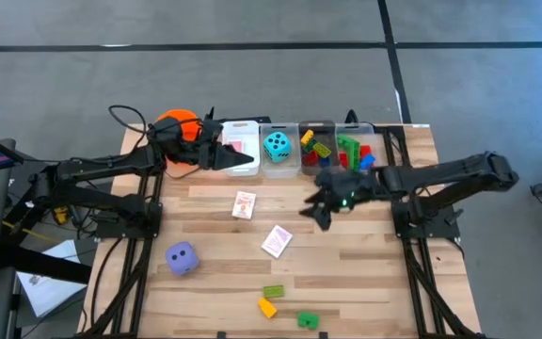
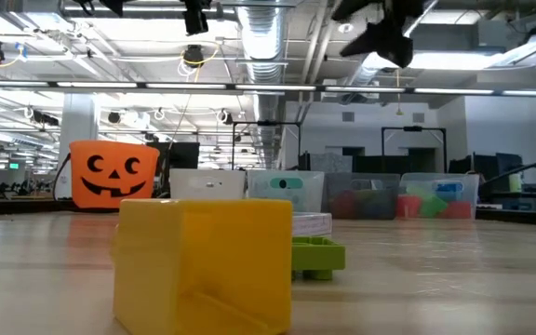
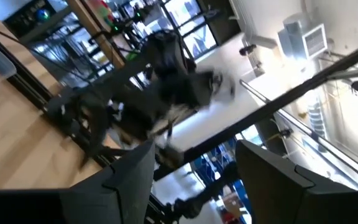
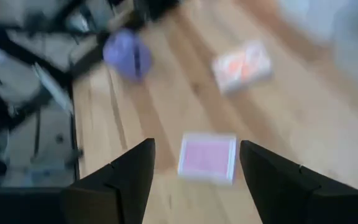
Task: Pick & Place Toys
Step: Put the small green game piece into the black bin
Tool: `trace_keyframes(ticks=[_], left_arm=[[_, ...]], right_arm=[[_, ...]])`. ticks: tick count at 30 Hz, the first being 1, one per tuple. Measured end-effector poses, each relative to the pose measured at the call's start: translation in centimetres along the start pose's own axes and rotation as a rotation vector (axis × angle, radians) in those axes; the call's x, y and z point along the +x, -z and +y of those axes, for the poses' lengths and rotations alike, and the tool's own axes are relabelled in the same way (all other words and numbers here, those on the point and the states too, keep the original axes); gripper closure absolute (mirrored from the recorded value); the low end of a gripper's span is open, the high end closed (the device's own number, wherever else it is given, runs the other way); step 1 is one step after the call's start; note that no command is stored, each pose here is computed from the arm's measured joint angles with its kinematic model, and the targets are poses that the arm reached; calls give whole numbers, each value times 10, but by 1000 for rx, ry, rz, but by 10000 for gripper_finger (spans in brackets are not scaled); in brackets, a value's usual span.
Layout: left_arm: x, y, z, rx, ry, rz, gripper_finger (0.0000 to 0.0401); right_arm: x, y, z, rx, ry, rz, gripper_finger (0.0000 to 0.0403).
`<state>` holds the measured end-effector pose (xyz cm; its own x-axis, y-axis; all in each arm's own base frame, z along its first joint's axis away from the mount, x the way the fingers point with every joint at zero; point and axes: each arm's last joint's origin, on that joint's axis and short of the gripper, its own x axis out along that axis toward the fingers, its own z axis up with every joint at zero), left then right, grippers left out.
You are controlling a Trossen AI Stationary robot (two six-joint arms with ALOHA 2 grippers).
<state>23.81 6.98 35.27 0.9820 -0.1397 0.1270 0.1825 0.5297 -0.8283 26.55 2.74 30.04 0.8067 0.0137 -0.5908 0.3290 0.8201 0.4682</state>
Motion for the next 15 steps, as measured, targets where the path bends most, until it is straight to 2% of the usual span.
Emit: trace_keyframes(ticks=[9,15], left_arm=[[0,-3,-4,21,35,-27,183],[0,-3,-4,26,39,-29,183]], right_arm=[[34,41,31,53,-29,152,173],[47,51,59,113,-72,186,180]])
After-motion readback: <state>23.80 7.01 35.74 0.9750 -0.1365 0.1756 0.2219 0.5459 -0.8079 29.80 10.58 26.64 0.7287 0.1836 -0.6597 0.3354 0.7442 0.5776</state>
